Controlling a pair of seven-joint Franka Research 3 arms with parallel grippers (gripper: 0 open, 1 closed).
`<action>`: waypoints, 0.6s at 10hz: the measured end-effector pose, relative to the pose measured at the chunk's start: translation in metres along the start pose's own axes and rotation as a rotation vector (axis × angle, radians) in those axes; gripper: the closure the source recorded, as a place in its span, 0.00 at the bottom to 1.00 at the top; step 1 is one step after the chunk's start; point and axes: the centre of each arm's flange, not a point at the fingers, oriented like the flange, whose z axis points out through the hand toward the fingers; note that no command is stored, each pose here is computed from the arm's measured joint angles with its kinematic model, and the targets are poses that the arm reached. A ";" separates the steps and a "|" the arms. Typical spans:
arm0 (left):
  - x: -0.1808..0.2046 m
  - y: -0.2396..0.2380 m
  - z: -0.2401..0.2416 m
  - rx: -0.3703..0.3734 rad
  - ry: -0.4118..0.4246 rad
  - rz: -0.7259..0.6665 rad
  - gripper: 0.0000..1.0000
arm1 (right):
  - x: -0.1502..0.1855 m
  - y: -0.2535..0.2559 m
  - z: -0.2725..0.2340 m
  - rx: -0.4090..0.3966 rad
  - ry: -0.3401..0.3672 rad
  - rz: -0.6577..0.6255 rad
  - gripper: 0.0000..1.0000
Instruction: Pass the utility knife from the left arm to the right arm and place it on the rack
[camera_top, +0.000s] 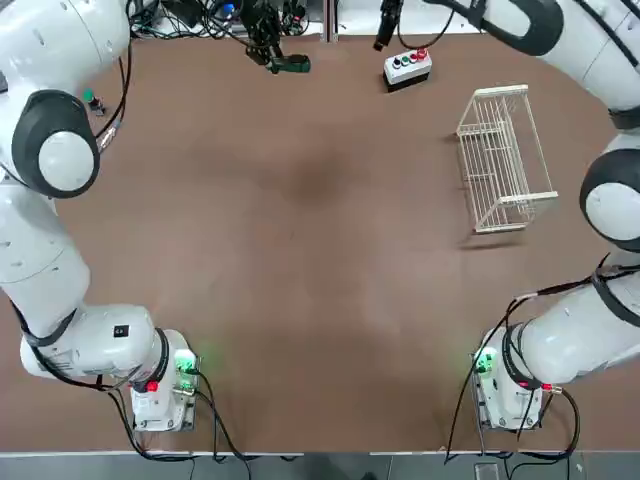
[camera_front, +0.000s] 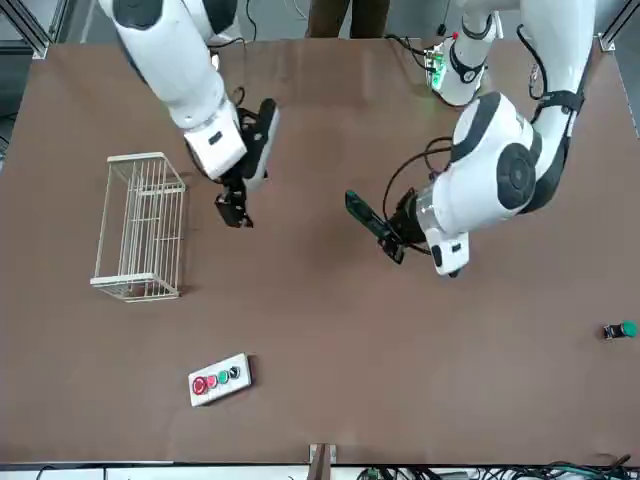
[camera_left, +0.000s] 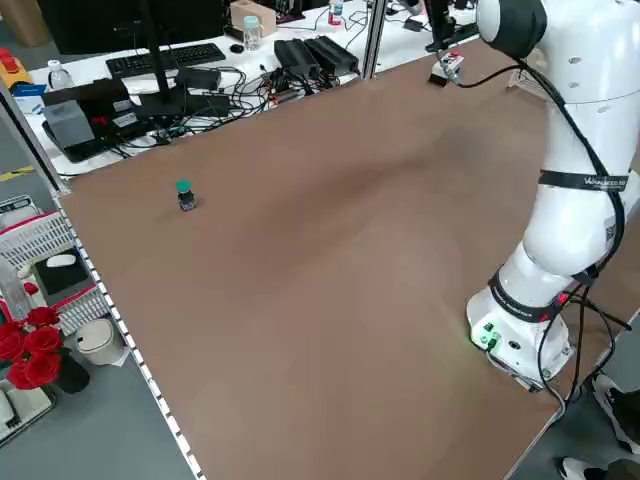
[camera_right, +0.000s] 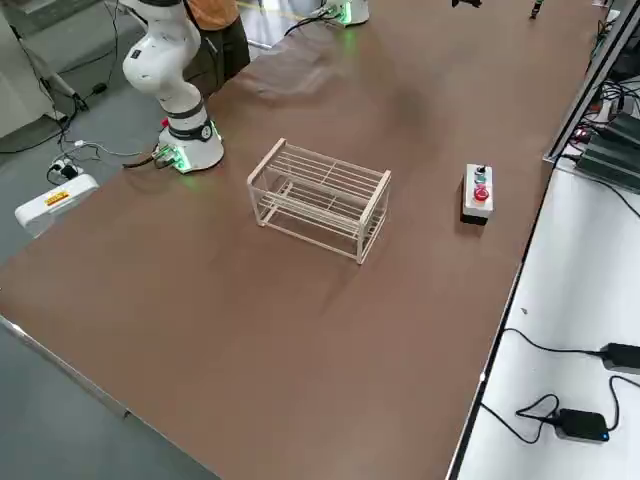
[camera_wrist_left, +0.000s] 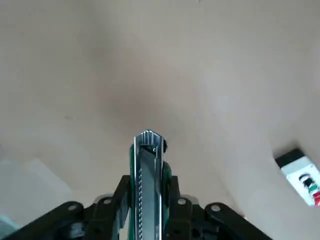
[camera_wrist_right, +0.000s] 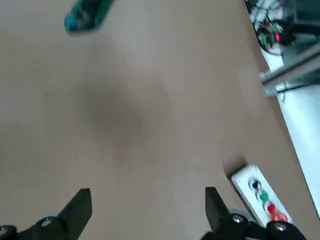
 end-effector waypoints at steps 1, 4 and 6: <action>-0.014 -0.002 0.001 0.003 -0.008 -0.011 0.67 | 0.017 -0.009 0.002 0.002 0.013 -0.011 0.00; -0.037 -0.003 -0.006 -0.009 -0.022 -0.045 0.67 | 0.064 -0.056 -0.003 0.001 0.041 0.031 0.00; -0.047 -0.003 -0.008 -0.012 -0.027 -0.053 0.67 | 0.083 -0.086 -0.003 0.010 0.055 0.108 0.00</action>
